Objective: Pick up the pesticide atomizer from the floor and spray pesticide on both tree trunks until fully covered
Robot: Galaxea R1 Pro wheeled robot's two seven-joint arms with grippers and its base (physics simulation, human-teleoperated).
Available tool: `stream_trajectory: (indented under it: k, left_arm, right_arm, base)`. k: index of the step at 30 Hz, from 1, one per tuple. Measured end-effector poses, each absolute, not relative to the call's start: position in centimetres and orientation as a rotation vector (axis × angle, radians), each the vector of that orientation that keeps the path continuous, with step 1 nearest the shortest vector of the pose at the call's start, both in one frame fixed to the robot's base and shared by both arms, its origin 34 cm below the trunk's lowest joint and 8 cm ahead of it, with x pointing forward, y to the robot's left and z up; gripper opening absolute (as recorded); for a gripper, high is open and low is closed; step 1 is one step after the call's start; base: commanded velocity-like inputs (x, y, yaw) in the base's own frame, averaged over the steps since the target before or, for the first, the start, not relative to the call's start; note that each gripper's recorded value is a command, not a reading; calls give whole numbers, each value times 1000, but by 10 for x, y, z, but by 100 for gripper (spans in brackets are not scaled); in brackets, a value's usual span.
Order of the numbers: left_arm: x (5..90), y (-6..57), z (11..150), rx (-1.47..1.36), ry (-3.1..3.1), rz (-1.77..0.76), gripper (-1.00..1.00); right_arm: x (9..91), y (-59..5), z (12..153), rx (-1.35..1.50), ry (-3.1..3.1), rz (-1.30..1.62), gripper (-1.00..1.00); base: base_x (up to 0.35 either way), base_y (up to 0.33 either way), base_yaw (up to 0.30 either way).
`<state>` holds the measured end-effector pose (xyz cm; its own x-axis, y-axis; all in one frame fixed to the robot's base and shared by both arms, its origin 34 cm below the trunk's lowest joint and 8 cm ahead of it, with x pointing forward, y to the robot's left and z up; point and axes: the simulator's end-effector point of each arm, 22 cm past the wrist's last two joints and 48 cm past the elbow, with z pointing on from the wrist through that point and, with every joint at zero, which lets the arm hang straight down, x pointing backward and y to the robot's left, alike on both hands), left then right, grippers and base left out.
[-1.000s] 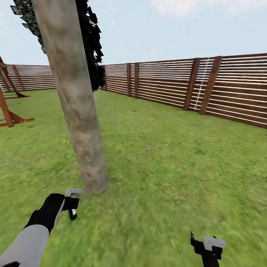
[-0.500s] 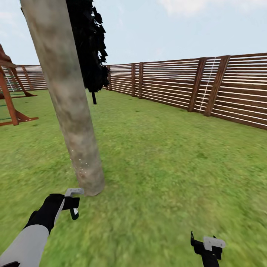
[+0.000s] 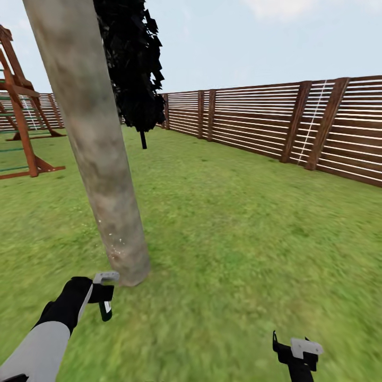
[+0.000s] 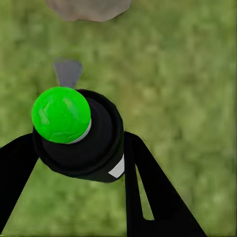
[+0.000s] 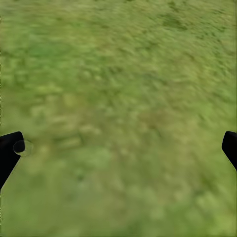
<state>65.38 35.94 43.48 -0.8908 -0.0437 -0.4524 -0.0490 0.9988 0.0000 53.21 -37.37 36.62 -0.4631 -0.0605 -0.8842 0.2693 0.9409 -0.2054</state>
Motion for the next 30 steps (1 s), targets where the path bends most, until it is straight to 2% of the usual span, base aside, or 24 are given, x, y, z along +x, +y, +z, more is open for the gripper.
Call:
stream_trajectory:
  k: [7, 17, 30]
  left_arm:
    - [652, 361, 433, -70, 2683, 15, -100]
    - [651, 360, 432, -72, 2683, 12, -100]
    - [651, 359, 432, -74, 2683, 10, -100]
  right_arm:
    - [532, -374, 365, 149, 2022, -386, 100]
    - [531, -374, 365, 149, 2022, -386, 100]
    - [531, -374, 365, 149, 2023, -386, 100]
  base:
    - [25, -55, 249]
    - [45, -260, 39]
    - [7, -275, 259]
